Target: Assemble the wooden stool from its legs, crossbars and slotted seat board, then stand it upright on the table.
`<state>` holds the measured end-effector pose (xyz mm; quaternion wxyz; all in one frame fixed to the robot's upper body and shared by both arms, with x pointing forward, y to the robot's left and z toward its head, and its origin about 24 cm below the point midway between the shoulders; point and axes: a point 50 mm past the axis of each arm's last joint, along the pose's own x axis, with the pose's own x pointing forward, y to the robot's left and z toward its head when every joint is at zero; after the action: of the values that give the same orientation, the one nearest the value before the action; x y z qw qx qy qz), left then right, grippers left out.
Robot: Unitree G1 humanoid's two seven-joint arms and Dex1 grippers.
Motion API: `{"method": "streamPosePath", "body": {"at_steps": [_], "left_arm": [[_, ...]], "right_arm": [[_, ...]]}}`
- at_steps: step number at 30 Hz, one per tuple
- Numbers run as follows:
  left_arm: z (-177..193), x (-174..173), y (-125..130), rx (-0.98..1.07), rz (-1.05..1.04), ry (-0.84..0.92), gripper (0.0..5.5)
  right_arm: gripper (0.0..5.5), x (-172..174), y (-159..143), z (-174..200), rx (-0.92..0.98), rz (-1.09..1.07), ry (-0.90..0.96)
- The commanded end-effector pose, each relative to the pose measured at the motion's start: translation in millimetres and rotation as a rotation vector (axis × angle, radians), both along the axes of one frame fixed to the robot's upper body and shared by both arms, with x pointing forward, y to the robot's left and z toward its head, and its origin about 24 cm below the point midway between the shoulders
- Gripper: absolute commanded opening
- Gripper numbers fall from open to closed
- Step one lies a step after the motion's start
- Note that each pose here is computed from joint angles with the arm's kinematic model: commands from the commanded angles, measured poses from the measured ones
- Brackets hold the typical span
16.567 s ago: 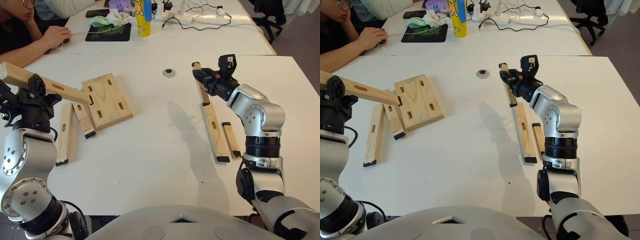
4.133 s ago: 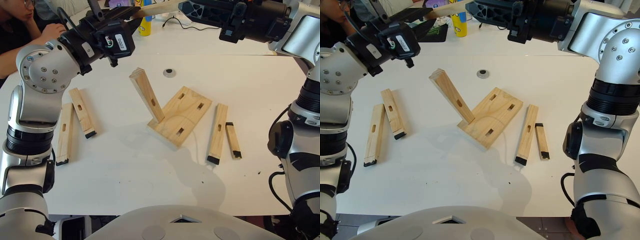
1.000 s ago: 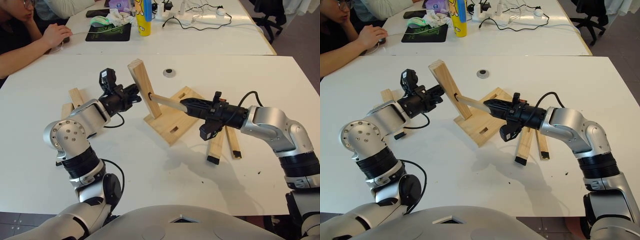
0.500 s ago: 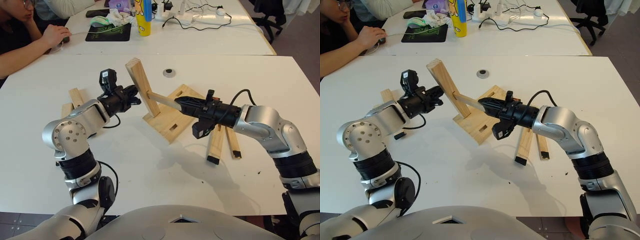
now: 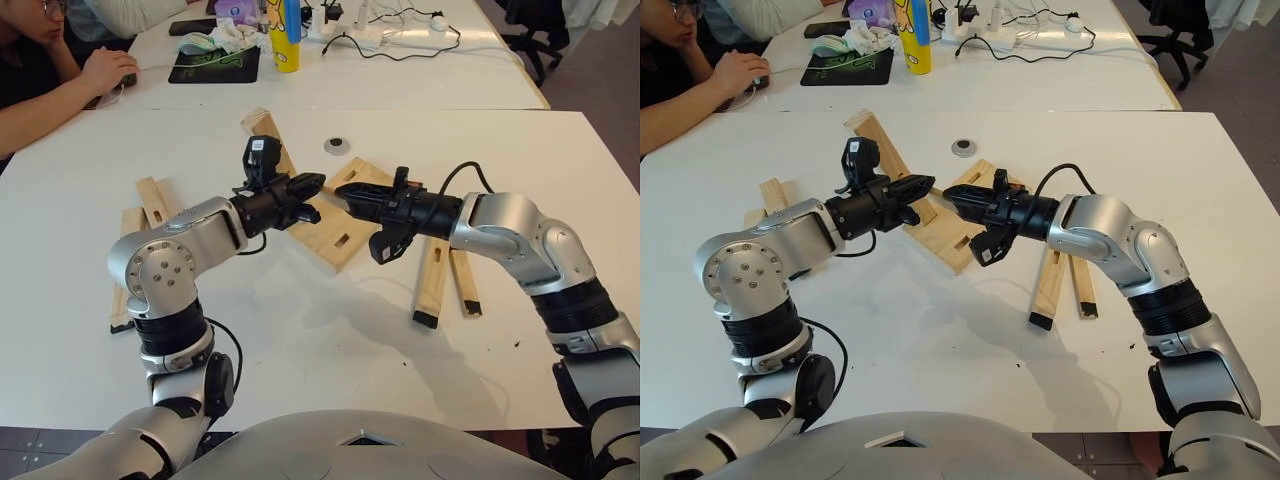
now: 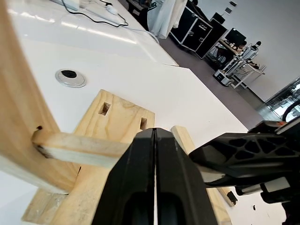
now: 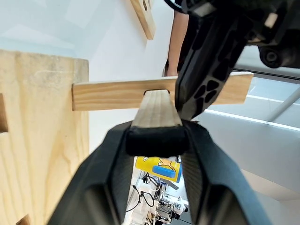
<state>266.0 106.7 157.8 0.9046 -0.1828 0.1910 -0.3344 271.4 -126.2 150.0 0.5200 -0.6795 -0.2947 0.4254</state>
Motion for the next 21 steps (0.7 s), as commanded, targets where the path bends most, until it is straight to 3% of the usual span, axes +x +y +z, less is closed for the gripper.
{"method": "streamPosePath", "body": {"at_steps": [1,13,14,18,21], "left_arm": [[-8.1,2.4,14.2,0.039,0.078,0.02,0.0],[30.5,-6.5,2.4,-0.066,0.061,-0.137,0.0],[32.8,-6.3,2.8,-0.069,0.065,-0.145,0.0],[34.5,-5.6,5.4,-0.066,0.083,-0.147,0.0],[34.5,-4.7,7.5,-0.063,0.097,-0.147,0.0]], "right_arm": [[1.32,4.2,-4.3,0.9,-0.026,-0.011,0.013],[1.32,8.3,-7.6,-0.7,-0.022,-0.032,0.028],[1.68,8.1,-7.3,-0.6,-0.016,-0.032,0.028],[2.22,6.0,-5.6,-0.1,0.007,-0.029,0.029],[2.35,6.4,-5.7,1.1,0.019,-0.036,0.023]]}}
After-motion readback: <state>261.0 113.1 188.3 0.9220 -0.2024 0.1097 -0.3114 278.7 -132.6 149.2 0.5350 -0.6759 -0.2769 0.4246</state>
